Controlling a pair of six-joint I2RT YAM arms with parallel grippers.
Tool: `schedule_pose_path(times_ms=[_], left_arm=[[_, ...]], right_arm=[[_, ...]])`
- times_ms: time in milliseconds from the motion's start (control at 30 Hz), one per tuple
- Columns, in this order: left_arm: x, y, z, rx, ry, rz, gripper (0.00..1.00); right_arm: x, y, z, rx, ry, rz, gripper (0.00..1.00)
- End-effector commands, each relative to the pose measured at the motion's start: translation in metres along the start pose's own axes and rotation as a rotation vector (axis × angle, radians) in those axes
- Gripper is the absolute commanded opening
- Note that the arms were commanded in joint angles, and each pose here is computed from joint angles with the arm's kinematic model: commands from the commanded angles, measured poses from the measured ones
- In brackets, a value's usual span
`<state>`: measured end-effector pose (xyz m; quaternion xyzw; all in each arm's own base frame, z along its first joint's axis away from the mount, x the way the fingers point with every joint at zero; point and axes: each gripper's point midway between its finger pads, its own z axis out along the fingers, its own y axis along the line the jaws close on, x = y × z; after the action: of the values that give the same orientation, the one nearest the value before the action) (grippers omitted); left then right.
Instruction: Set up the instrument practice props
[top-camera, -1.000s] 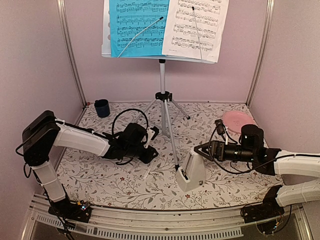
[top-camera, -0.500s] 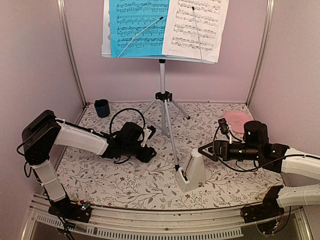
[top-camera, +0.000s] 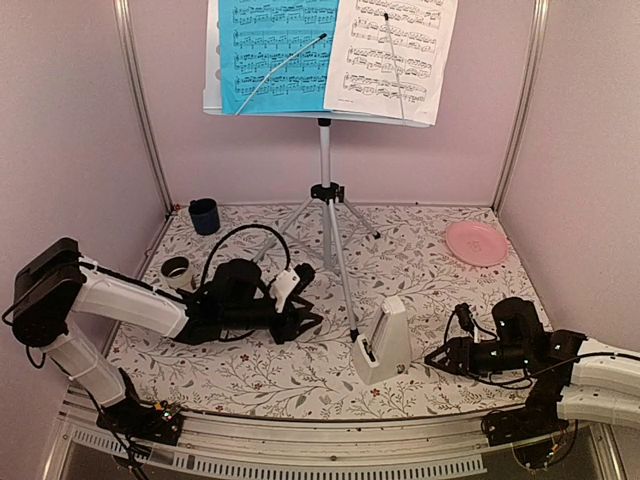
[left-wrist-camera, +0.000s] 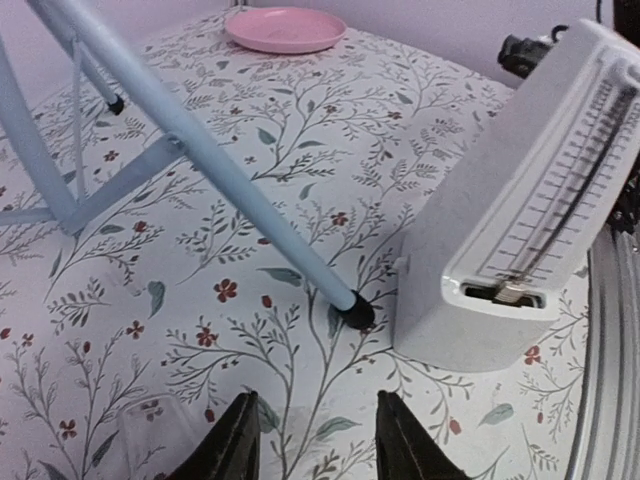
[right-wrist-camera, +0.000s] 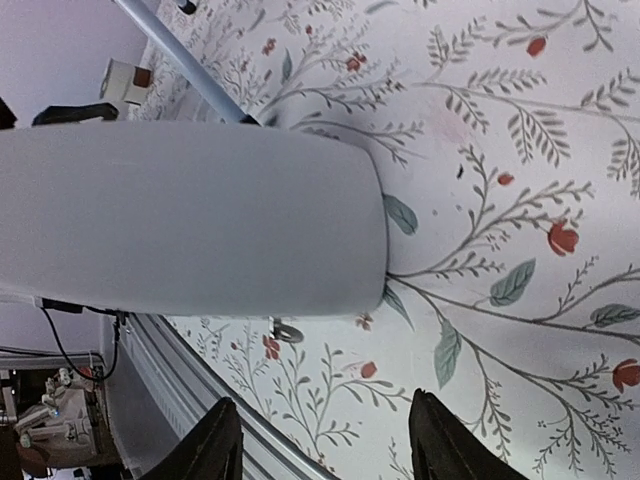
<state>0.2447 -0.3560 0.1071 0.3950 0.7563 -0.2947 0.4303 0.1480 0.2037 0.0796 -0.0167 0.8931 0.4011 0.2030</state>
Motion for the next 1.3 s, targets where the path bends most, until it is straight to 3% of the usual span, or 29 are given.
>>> schedule_pose_path(times_ms=[0, 433, 833, 1067, 1267], left_arm=[[-0.008, -0.043, 0.008, 0.148, -0.073, 0.090, 0.39], [0.035, -0.117, 0.041, 0.356, -0.004, 0.171, 0.18], [-0.005, -0.130, 0.076, 0.330, -0.129, 0.156, 0.15], [-0.007, -0.121, 0.095, 0.261, -0.147, 0.138, 0.15], [-0.007, -0.118, 0.089, 0.244, -0.151, 0.135, 0.16]], right_arm=[[0.008, -0.003, 0.012, -0.031, 0.010, 0.068, 0.55], [-0.023, -0.002, 0.044, -0.009, -0.091, 0.073, 0.41], [-0.081, 0.001, 0.047, -0.009, -0.227, 0.035, 0.39], [-0.114, 0.011, 0.057, -0.022, -0.248, 0.001, 0.39], [-0.103, -0.021, 0.024, 0.138, -0.239, 0.014, 0.41]])
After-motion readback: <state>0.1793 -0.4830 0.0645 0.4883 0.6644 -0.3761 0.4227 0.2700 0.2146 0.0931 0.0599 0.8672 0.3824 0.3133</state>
